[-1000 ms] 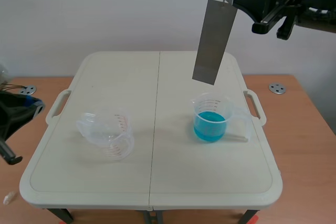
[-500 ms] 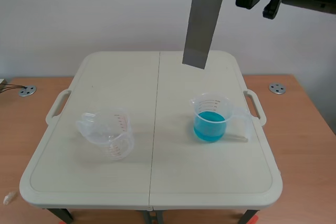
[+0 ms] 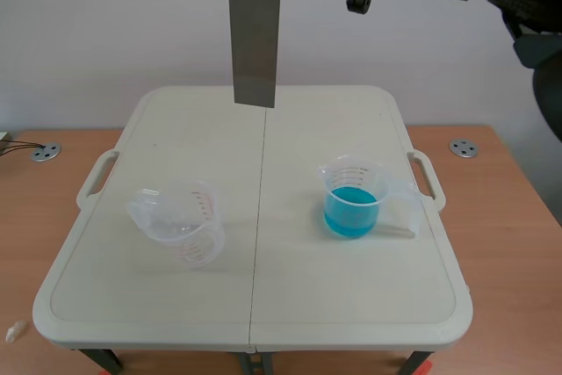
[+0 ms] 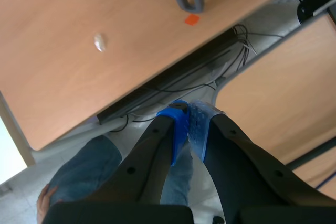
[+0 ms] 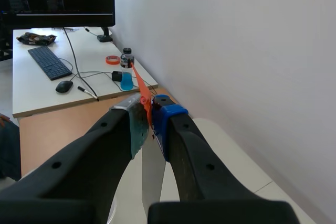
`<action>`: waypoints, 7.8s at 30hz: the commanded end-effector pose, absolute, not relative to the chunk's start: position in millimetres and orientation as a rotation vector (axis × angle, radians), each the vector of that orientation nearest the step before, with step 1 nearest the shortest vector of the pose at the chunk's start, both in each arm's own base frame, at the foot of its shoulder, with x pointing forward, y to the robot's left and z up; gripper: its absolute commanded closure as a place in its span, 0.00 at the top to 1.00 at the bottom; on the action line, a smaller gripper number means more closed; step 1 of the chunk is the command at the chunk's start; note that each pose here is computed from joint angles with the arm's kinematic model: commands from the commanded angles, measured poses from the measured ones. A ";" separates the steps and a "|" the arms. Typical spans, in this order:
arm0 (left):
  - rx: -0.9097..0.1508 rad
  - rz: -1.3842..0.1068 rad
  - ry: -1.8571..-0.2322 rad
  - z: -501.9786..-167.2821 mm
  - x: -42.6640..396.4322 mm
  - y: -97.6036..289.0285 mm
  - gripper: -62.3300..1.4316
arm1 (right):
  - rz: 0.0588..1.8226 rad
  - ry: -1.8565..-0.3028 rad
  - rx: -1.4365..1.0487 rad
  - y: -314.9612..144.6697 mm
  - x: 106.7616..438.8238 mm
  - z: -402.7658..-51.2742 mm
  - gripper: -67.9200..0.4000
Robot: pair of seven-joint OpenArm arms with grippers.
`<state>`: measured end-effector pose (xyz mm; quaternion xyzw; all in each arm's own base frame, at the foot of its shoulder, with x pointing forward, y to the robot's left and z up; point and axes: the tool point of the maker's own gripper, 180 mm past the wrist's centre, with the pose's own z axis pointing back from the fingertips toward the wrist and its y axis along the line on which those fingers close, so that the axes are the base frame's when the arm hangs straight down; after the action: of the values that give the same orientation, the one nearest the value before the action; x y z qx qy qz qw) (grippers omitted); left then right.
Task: Hold the metal plate by the orange handle, dip it into the blue solution, take it out and point at it, then put the plate back in the beaker on the left.
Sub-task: 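Put the plate into the left beaker, then return to the home posture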
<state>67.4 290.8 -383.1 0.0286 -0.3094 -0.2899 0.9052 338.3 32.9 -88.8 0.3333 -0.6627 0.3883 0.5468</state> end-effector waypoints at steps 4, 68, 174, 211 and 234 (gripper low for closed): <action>0.019 -0.603 -0.635 -386.6 59.0 278.6 0.05 | 0.975 -1.611 0.831 55.7 329.7 -71.4 0.03; -0.181 -0.625 -0.449 -430.5 -36.2 203.0 0.05 | 0.957 -1.268 1.006 141.3 326.4 -164.8 0.02; 0.112 -0.547 -1.407 -185.0 235.1 238.1 1.00 | 0.736 -1.187 0.694 -30.9 284.9 -222.0 0.98; -0.297 -0.661 -1.468 -220.8 243.3 68.7 1.00 | 0.741 -1.147 0.584 -66.8 223.9 -219.7 0.98; -0.295 -0.661 -1.465 -222.0 243.5 69.4 1.00 | 0.764 -1.135 0.548 -69.3 224.3 -224.5 0.98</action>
<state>242.8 69.9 -228.4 -0.1288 -0.6448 -0.2999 0.6911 221.0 -71.6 -235.7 0.2469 -0.5018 0.3463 0.7532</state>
